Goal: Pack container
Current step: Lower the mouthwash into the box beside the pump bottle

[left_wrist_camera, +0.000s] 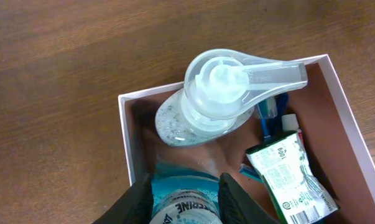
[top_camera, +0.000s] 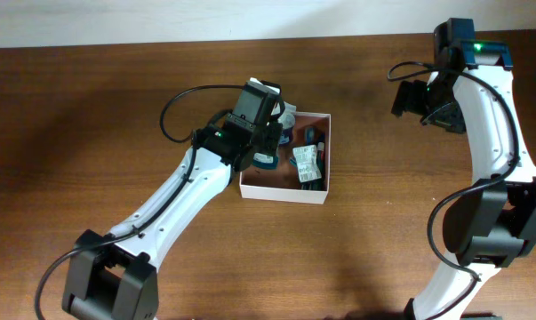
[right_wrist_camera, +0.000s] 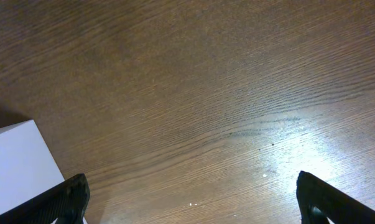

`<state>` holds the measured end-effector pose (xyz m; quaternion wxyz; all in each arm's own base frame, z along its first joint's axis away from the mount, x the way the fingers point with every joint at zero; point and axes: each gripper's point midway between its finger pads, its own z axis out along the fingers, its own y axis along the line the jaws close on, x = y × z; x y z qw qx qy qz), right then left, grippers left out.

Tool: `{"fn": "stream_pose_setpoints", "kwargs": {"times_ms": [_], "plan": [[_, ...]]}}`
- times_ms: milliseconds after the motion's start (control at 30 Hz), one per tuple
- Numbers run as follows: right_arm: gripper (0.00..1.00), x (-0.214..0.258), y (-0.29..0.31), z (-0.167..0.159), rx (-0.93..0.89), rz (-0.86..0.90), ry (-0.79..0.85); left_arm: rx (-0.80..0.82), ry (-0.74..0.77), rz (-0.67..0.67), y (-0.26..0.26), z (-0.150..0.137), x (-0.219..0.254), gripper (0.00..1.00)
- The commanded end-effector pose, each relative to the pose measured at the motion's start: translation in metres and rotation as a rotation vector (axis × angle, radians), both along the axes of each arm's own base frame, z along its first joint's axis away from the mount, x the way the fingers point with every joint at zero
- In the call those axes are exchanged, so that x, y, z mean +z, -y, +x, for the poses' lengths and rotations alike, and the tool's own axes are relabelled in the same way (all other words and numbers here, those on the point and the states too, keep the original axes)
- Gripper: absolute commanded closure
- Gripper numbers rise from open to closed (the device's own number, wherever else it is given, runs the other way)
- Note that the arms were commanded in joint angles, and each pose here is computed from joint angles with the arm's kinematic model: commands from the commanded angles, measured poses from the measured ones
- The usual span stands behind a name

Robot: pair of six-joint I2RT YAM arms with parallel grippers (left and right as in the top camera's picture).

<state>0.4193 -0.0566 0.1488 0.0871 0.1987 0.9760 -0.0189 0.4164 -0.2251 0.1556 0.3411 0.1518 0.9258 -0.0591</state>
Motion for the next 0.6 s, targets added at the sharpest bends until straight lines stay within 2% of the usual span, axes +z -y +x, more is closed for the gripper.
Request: {"fn": "stream_pose_setpoints", "kwargs": {"times_ms": [0, 33, 200, 467, 567], "plan": [[0.02, 0.0089, 0.0017, 0.0014, -0.002, -0.011, 0.024, 0.009, 0.026, 0.029, -0.0043, 0.0053, 0.0034, 0.64], [0.02, 0.0089, 0.0016, 0.0014, -0.002, -0.011, 0.024, 0.009, 0.026, 0.029, -0.0043, 0.0053, 0.0034, 0.57], [0.02, 0.0089, 0.0016, 0.0014, -0.002, -0.011, 0.024, 0.009, 0.026, 0.028, -0.0042, 0.0053, 0.0034, 0.53], [0.02, 0.0089, 0.0016, 0.0014, -0.002, -0.011, 0.024, 0.009, 0.03, 0.026, -0.0043, 0.0063, 0.0042, 0.31], [0.02, 0.0089, 0.0016, 0.0014, -0.002, -0.011, 0.024, 0.01, 0.042, 0.018, -0.003, 0.0084, 0.0085, 0.29]]}}
